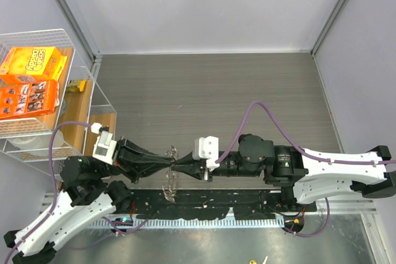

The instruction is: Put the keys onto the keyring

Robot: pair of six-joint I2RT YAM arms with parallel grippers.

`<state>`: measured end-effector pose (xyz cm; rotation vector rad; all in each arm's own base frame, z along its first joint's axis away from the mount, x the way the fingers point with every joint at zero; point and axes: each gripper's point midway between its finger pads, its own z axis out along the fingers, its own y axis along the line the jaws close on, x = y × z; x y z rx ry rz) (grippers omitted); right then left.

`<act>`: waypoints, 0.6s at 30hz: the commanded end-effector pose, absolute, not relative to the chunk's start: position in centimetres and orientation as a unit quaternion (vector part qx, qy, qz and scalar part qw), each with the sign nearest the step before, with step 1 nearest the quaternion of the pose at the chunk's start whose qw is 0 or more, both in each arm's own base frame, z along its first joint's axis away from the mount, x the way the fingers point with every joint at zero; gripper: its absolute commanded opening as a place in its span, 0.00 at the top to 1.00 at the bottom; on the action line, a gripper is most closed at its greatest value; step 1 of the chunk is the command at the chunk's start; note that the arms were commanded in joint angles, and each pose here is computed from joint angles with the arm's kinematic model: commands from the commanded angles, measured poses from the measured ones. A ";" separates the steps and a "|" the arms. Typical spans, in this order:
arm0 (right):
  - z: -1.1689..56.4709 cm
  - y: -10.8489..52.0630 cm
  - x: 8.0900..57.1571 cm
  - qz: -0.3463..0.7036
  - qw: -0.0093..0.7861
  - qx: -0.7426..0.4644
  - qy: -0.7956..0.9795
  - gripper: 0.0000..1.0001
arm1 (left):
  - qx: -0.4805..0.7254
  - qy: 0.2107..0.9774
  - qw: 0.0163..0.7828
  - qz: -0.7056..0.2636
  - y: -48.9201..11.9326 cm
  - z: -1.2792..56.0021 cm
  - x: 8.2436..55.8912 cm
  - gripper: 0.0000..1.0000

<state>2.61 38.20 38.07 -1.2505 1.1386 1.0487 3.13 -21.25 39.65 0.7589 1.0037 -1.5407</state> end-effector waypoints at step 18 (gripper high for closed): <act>41.3 38.3 2.0 0.470 0.568 -0.510 0.443 0.91 | 0.310 0.375 0.574 -0.659 -20.1 42.0 2.3 1.00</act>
